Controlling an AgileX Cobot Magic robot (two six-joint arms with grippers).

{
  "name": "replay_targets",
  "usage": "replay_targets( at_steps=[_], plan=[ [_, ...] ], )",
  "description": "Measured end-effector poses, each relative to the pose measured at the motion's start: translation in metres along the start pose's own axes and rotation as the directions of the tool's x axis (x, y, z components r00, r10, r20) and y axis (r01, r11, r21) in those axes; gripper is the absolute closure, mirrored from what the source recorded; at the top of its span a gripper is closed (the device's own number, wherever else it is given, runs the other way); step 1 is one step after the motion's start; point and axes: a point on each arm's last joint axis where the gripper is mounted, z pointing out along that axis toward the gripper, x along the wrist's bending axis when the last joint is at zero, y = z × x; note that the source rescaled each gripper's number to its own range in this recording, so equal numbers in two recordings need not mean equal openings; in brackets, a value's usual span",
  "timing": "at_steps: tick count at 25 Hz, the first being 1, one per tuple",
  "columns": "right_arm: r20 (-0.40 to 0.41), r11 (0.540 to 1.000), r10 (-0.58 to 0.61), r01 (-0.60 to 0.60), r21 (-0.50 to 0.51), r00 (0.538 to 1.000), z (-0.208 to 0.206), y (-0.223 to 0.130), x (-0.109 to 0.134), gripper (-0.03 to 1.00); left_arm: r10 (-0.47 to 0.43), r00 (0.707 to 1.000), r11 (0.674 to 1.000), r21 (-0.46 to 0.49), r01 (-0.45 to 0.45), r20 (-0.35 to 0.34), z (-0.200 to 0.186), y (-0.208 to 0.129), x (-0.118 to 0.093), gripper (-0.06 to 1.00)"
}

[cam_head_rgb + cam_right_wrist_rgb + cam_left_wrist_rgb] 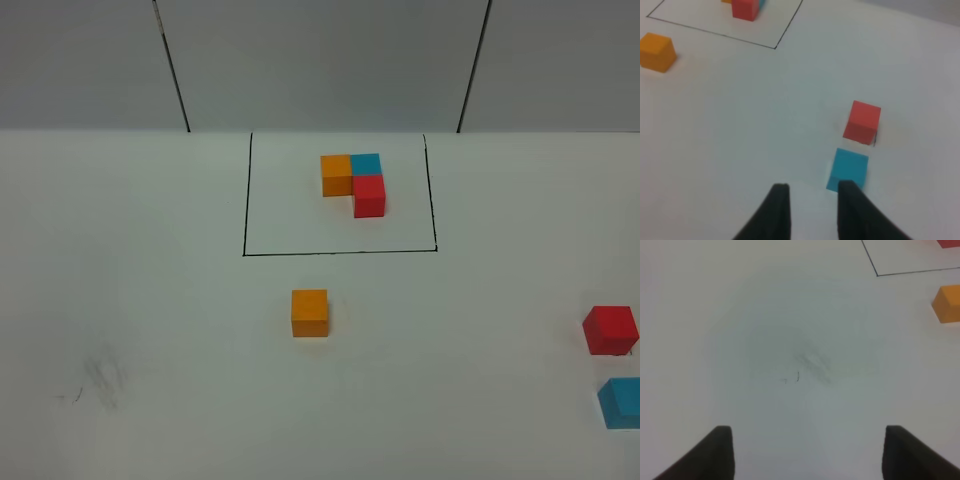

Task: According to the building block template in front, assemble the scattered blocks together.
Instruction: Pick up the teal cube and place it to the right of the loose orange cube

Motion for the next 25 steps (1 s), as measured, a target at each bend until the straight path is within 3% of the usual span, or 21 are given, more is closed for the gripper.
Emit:
replay_targets(
  at_steps=[7,25],
  plan=[
    [0.000,1.000,0.000,0.000,0.000,1.000,0.0000,0.0000,0.0000,0.97,0.000,1.000,1.000,0.001,0.000,0.000,0.0002,-0.0001,0.0000,0.60],
    [0.000,1.000,0.000,0.000,0.000,1.000,0.0000,0.0000,0.0000,0.97,0.000,1.000,1.000,0.001,0.000,0.001,0.0002,-0.0001,-0.0001,0.60]
  ],
)
